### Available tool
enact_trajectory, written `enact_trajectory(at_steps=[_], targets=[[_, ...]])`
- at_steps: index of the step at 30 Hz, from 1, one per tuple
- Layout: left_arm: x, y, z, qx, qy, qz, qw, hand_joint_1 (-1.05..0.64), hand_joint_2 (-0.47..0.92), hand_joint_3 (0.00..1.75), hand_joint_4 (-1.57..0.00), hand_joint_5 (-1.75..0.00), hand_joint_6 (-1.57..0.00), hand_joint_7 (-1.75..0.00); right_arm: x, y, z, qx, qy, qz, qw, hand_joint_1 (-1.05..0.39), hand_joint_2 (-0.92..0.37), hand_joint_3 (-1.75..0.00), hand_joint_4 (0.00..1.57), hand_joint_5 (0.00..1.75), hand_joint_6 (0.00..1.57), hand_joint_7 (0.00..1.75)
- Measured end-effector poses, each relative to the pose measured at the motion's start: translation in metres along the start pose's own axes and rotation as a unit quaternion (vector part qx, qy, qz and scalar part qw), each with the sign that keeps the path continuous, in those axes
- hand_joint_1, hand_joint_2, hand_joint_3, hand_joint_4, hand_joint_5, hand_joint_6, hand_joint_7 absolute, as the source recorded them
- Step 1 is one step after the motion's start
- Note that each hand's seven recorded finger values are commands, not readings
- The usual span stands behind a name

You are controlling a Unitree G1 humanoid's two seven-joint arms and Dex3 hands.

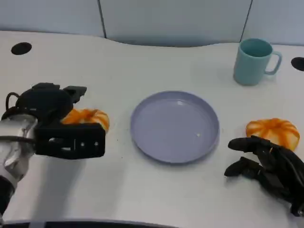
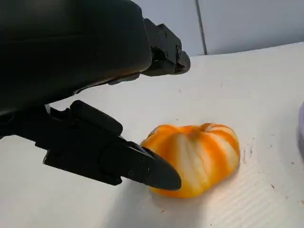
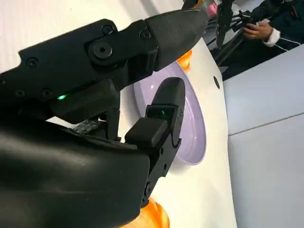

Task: Grasp the bread from the table and place it into the plate.

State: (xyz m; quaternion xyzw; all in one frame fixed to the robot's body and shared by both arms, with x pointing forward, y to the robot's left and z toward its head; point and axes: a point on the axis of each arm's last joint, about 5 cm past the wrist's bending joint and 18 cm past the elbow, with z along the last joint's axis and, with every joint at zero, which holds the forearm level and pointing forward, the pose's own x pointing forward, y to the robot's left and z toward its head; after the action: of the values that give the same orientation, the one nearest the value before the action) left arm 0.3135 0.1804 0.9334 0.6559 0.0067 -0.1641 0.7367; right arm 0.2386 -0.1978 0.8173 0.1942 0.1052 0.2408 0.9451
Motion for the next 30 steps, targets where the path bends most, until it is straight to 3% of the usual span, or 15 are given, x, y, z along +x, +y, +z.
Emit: enact_trajectory(at_steps=[13, 30], targets=[[0.026, -0.002, 0.011, 0.025, 0.024, -0.049, 0.998, -0.61, 0.75, 0.0, -0.01, -0.23, -0.2, -0.02, 0.0, -0.0001, 0.0, 0.001, -0.002, 0.002, 1.0, -0.39, -0.92, -0.11, 0.61, 1.16, 0.75, 0.68], [0.032, -0.01, 0.02, 0.038, 0.037, -0.073, 0.996, -0.51, 0.69, 0.0, -0.01, -0.32, -0.28, -0.02, -0.001, 0.0, 0.0, 0.0, -0.002, 0.002, 1.0, -0.39, -0.92, -0.1, 0.62, 1.16, 0.77, 0.67]])
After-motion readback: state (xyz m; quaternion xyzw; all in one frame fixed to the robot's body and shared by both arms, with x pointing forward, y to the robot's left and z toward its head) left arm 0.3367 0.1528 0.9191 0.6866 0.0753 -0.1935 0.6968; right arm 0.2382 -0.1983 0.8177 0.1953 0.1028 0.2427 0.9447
